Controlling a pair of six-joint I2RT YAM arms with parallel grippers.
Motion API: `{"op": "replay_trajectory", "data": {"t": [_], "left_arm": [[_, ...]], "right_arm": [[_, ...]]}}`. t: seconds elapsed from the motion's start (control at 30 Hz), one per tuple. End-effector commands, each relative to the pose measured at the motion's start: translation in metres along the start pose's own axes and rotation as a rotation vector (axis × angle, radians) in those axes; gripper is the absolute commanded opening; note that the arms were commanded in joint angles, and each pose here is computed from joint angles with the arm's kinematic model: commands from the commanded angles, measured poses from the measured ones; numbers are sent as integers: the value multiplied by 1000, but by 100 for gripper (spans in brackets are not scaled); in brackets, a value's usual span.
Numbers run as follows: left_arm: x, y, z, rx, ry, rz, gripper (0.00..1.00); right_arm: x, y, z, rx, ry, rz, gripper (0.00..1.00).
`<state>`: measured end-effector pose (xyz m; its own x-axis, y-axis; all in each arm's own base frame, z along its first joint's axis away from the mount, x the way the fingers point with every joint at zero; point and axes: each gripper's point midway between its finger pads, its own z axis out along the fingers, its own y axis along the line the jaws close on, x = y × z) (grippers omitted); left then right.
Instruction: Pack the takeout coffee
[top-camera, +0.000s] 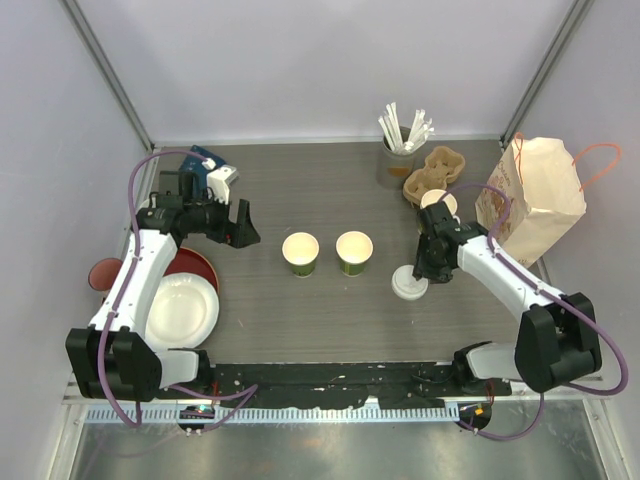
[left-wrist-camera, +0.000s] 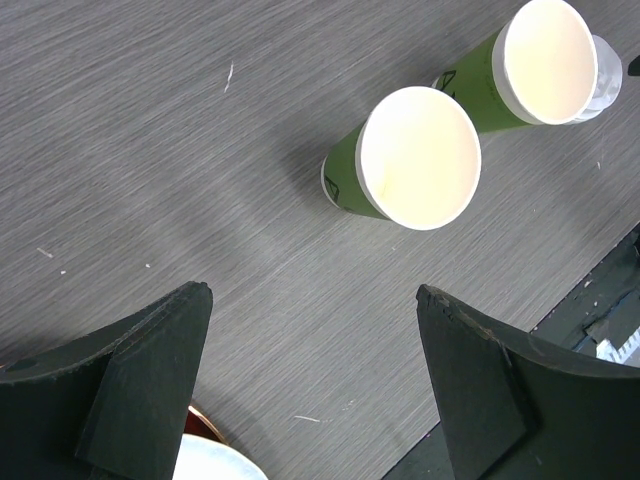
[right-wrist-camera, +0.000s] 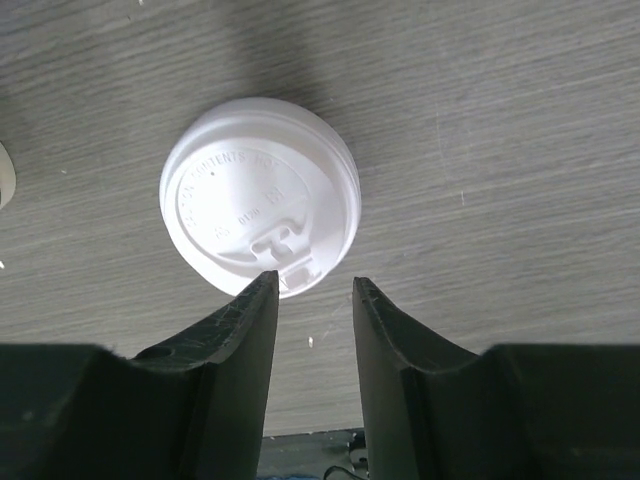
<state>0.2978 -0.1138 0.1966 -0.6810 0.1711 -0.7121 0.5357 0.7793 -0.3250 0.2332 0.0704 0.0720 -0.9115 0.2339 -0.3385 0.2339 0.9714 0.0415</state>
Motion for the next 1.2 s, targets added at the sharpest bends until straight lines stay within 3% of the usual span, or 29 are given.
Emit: {"op": "replay_trajectory", "data": {"t": [0.0,0.37,0.5,0.6,0.63,0.73,0.87,0.97,1.07,1.17], "left_arm": [[-6,-8,-7,21,-23,20,88],[-5,-6,-5,16,-14,18,89],[-4,-4,-4,10,-10,20,89],[-5,-4,-4,11,-10,16,89],[-5,-4,-3,14,-9,19,88],[-7,-5,-5,9,-20,39,89],[-8,-2,-6,-3,-24,68,89],[-10,0,-4,-3,-36,75,89],[-13,-2,-4,8,-50,88,89],[-15,-2,-4,10,-55,95,89]], "right_arm": [[-11,11,9,-30,-33,23,40],[0,11,19,-27,29,-8,33],[-24,22,-10,-102,-46,-114,40],[-42,45,-46,-270,-132,-324,47],[-34,60,-56,-387,-117,-390,49],[-16,67,-66,-523,-106,-637,50],[-25,50,-74,-478,-220,-971,53],[-17,54,-83,-565,-306,-1264,58],[-4,48,-80,-604,-296,-1498,59],[2,38,-67,-597,-188,-1546,59]]}}
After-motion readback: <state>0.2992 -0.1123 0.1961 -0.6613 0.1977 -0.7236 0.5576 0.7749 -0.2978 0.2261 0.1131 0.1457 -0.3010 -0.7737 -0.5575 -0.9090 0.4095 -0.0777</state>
